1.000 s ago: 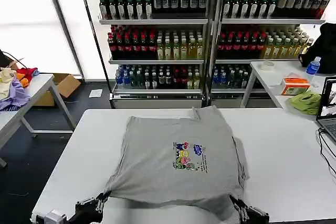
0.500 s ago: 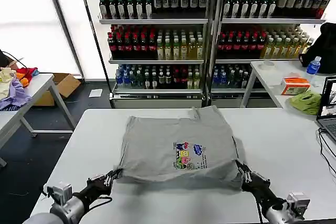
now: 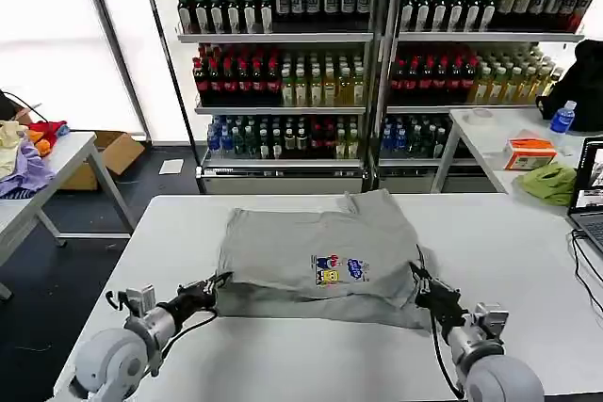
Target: Fold and organize the clothes.
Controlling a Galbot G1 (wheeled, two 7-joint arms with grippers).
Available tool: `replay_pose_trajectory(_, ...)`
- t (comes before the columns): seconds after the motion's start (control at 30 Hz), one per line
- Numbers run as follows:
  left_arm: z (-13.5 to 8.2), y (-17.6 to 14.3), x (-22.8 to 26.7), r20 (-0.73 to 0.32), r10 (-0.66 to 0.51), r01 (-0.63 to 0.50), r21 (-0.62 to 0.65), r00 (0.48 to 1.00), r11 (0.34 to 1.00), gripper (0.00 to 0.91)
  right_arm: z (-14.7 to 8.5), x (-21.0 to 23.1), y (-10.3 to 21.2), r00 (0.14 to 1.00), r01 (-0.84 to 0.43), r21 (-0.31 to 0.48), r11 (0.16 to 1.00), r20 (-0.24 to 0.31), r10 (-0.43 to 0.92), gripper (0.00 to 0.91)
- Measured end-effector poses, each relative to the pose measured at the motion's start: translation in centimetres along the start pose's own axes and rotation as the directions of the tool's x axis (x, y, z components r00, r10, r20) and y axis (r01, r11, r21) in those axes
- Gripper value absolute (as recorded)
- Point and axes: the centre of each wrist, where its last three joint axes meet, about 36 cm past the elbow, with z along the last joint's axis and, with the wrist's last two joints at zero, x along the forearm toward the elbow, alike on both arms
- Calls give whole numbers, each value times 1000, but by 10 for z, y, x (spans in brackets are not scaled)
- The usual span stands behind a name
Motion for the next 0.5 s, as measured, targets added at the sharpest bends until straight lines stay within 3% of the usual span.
replay_pose_trajectory(0.33, -11, 18, -5, 23, -51, 51, -26, 998, 998, 907, -6, 8, -6, 999, -36, 33, 999, 19, 35, 907)
replay_pose_trajectory(0.5, -5, 17, 7, 33, -61, 62, -43, 998, 997, 907, -4, 30, -4, 997, -72, 59, 996, 12, 71, 907)
